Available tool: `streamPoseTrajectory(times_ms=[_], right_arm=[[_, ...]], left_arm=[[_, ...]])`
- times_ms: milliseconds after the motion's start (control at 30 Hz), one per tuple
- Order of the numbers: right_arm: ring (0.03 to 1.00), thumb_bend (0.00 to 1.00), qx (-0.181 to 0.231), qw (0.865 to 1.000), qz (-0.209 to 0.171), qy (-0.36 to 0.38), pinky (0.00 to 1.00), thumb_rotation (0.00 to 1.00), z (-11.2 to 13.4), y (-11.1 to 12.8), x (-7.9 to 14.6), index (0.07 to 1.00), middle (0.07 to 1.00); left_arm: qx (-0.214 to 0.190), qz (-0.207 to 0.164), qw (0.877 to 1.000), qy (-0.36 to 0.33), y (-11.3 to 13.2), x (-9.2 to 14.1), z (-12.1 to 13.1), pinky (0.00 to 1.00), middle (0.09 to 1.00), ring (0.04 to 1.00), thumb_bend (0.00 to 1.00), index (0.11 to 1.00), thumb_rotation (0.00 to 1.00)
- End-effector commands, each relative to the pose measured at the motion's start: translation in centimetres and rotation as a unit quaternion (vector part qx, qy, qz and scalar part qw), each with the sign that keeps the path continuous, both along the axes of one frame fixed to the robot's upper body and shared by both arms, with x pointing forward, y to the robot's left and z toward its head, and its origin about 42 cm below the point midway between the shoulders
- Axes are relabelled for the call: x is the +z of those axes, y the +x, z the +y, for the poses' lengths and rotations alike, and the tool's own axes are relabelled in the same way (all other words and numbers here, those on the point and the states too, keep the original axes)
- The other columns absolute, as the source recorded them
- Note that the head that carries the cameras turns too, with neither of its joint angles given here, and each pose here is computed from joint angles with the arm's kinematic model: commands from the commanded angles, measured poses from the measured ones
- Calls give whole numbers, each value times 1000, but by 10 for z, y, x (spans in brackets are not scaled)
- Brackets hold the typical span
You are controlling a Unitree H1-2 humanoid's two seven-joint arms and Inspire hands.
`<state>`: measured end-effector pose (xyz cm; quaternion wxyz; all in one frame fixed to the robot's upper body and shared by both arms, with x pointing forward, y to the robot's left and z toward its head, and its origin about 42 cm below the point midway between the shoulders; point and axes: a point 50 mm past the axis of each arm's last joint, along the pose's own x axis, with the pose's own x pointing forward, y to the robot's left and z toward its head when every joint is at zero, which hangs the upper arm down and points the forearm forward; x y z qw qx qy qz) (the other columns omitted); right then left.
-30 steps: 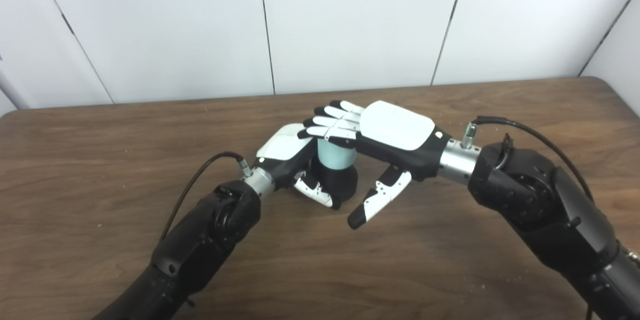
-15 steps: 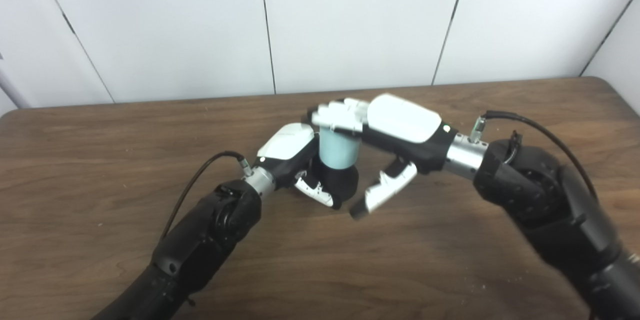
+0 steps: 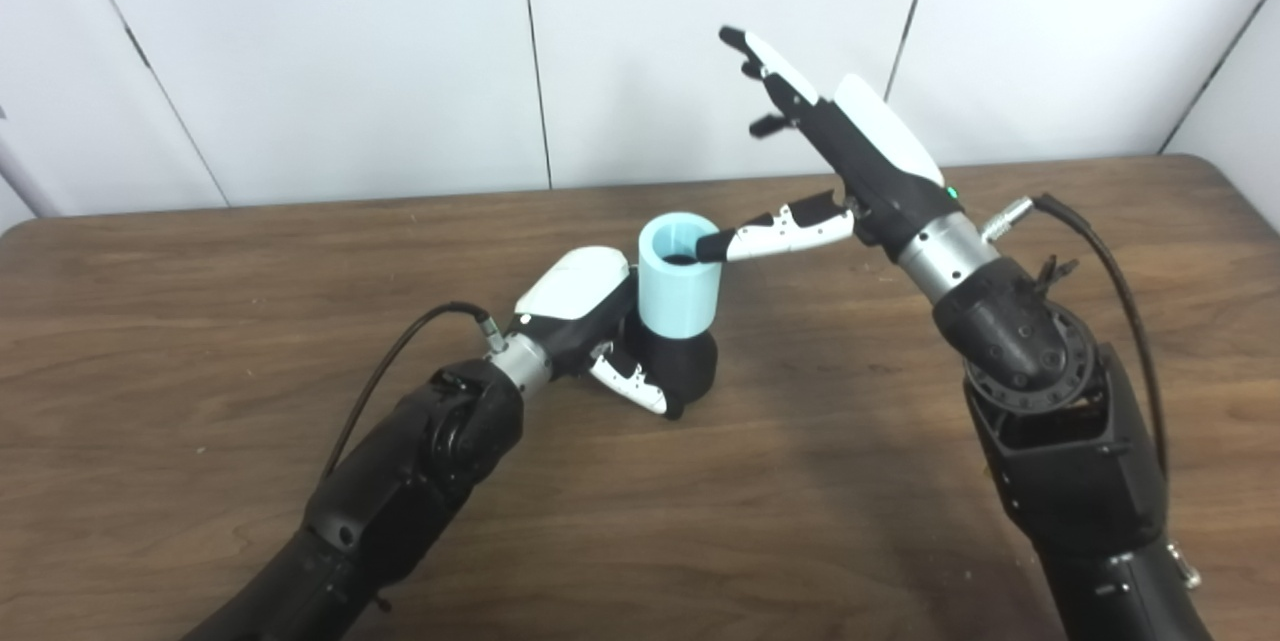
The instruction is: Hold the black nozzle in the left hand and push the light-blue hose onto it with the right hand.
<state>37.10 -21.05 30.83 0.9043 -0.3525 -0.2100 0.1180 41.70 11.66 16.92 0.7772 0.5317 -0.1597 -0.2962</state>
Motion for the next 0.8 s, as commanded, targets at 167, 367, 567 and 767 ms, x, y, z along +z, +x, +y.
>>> streamPoseTrajectory(times_ms=[167,367,567,767], right_arm=[[698,707,-13,999,28,24,509,92,-23,-21,-4,890,831],[560,656,-66,982,17,176,421,25,-25,-42,-34,690,641],[541,652,-97,964,-7,246,406,77,-22,-47,-51,669,638],[545,657,-91,963,3,253,419,94,-22,-50,-53,679,657]], left_arm=[[24,79,992,93,-12,-50,28,354,407,403,523,498,0],[31,76,993,88,-8,-42,36,323,398,379,521,498,0],[44,81,993,67,-6,-35,38,554,569,573,523,495,40],[58,96,992,53,-8,-30,38,979,984,980,988,942,295]])
